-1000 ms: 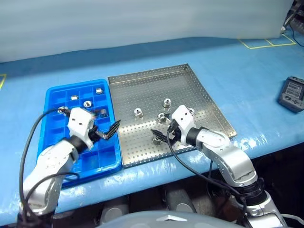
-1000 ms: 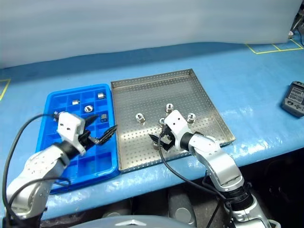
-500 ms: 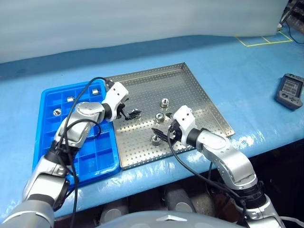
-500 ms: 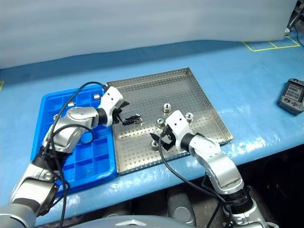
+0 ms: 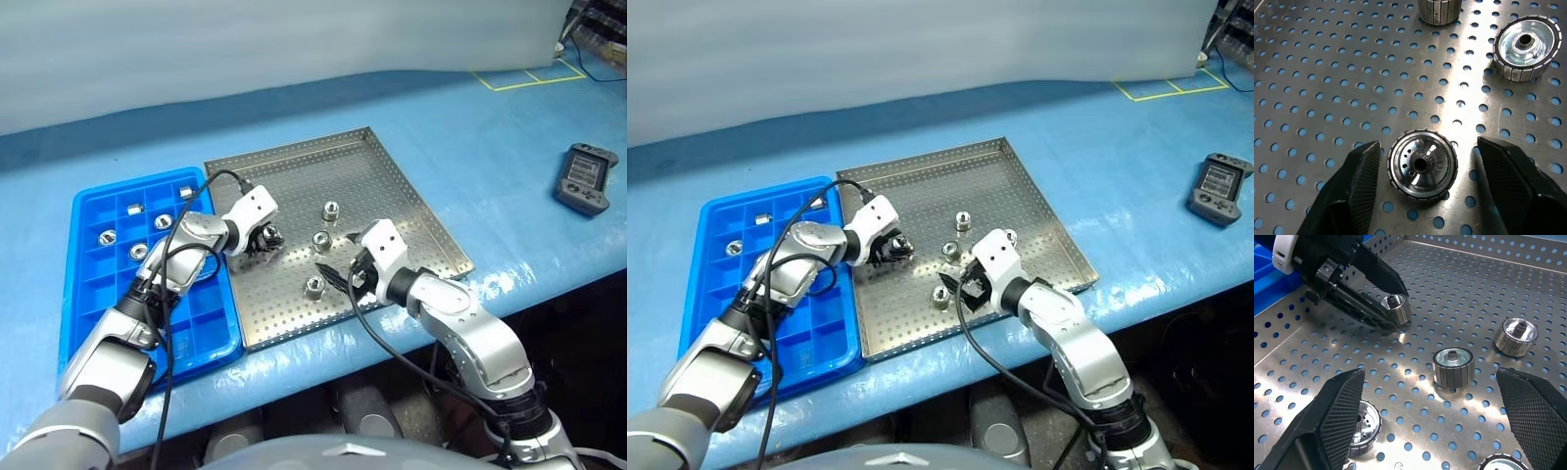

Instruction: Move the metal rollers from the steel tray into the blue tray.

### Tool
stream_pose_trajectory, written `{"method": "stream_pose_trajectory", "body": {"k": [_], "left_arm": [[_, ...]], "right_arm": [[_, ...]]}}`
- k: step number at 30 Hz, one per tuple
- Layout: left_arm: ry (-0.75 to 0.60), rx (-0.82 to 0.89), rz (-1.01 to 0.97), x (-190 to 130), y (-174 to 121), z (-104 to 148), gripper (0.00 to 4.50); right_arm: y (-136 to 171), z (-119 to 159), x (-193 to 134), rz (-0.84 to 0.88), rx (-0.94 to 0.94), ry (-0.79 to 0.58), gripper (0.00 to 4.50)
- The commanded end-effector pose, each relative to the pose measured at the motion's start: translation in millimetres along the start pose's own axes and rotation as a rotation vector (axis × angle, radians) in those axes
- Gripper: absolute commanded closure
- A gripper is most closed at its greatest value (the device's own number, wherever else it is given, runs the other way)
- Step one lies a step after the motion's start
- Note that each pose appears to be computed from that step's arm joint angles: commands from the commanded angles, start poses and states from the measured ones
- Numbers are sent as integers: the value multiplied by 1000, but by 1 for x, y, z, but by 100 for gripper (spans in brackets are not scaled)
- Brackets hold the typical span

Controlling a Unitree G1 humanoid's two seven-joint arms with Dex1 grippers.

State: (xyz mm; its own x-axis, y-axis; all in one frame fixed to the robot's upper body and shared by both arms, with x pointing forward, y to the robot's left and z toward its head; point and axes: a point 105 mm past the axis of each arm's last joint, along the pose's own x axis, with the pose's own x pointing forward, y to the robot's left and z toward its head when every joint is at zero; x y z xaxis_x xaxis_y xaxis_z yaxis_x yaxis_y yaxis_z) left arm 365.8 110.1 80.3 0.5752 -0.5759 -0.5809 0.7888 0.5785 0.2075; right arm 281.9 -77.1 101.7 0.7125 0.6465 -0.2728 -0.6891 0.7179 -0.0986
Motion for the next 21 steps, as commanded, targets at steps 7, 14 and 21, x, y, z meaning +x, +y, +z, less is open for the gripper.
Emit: {"method": "stream_pose_trajectory", "body": {"k": [7, 14, 21], "left_arm": [[-201, -97, 156, -35, 17, 22, 284], [-395, -235, 497, -99, 29, 20, 284], [-430, -341, 947, -171, 38, -13, 284]], "right_arm": [[7, 17, 5, 41, -21, -60, 0], [19, 27, 17, 109, -24, -95, 0], [32, 36, 29, 187, -34, -123, 0]]}}
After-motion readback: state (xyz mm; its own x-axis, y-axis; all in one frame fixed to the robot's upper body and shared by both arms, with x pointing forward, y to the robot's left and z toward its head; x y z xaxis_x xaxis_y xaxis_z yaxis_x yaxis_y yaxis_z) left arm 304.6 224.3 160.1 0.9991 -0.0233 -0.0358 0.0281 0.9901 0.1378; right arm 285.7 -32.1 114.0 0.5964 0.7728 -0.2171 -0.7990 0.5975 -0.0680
